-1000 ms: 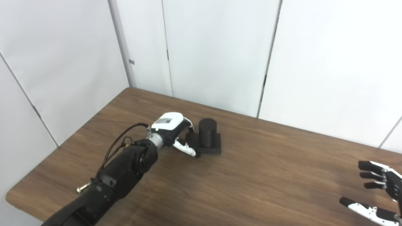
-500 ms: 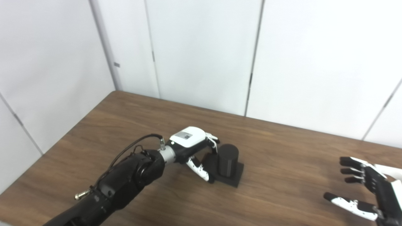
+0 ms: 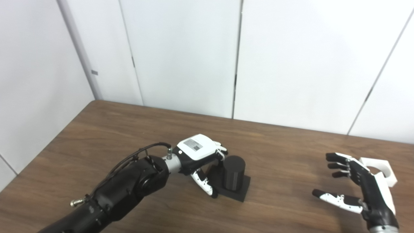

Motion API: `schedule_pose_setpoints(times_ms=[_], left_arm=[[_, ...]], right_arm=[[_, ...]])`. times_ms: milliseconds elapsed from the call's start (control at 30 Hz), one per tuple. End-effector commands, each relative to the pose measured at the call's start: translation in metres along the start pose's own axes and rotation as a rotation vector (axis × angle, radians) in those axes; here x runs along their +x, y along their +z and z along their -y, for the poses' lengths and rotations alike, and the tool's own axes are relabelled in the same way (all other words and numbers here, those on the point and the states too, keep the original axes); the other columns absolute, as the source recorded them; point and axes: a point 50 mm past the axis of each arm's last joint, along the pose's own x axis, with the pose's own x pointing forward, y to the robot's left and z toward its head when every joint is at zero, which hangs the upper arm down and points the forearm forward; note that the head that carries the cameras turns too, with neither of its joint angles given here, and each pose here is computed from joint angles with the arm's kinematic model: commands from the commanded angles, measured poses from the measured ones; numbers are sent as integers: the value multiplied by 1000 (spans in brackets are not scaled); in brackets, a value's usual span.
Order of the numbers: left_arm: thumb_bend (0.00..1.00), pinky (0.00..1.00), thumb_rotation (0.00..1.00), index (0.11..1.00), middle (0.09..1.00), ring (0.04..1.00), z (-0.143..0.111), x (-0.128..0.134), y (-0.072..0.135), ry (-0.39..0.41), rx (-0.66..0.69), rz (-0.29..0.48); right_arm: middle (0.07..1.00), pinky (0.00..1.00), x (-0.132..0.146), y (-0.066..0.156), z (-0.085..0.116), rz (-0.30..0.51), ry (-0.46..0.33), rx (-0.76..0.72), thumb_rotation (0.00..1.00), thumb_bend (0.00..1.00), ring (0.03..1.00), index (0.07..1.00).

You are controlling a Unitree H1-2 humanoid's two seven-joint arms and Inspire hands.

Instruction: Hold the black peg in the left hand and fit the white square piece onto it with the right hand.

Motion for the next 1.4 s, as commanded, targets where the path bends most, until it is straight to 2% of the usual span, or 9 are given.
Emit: schedule_pose_setpoints(times_ms=[0, 200, 333, 467, 600, 700, 800, 1000, 1367], left_arm=[[522, 845, 71, 493, 868, 894, 51, -2, 26, -181, 40, 62], [523, 836, 71, 493, 869, 888, 57, -5, 24, -190, 41, 54], [523, 826, 70, 492, 867, 881, 63, -9, 19, -179, 41, 54], [523, 826, 71, 493, 880, 898, 65, -13, 14, -178, 27, 42], [523, 827, 70, 493, 876, 893, 67, -17, 9, -178, 21, 30], [523, 837, 70, 494, 884, 896, 68, -21, 5, -188, 22, 23], [523, 825, 68, 493, 874, 881, 70, -25, 1, -181, 17, 26], [523, 797, 63, 493, 859, 863, 70, -35, -7, -178, 18, 31], [523, 785, 63, 492, 846, 855, 80, -46, -17, -166, 17, 36]], right_arm=[[733, 593, 15, 18, 7, 114, -35, -7, 0, 646, 690, 714], [737, 590, 19, 24, 25, 130, -52, -55, 6, 661, 691, 719], [754, 615, 29, 29, 52, 148, -29, -134, 6, 712, 719, 723], [782, 621, 42, 39, 88, 98, 8, -295, 80, 762, 736, 756], [759, 601, 54, 49, 111, 107, 38, -426, 46, 811, 706, 752], [759, 576, 62, 57, 123, 88, 71, -551, 64, 817, 696, 760], [788, 587, 67, 63, 128, 58, 98, -632, 63, 823, 722, 780], [871, 684, 87, 66, 133, -83, 180, -775, 127, 822, 830, 850], [920, 713, 130, 50, 134, -248, 260, -881, 149, 893, 895, 867]])
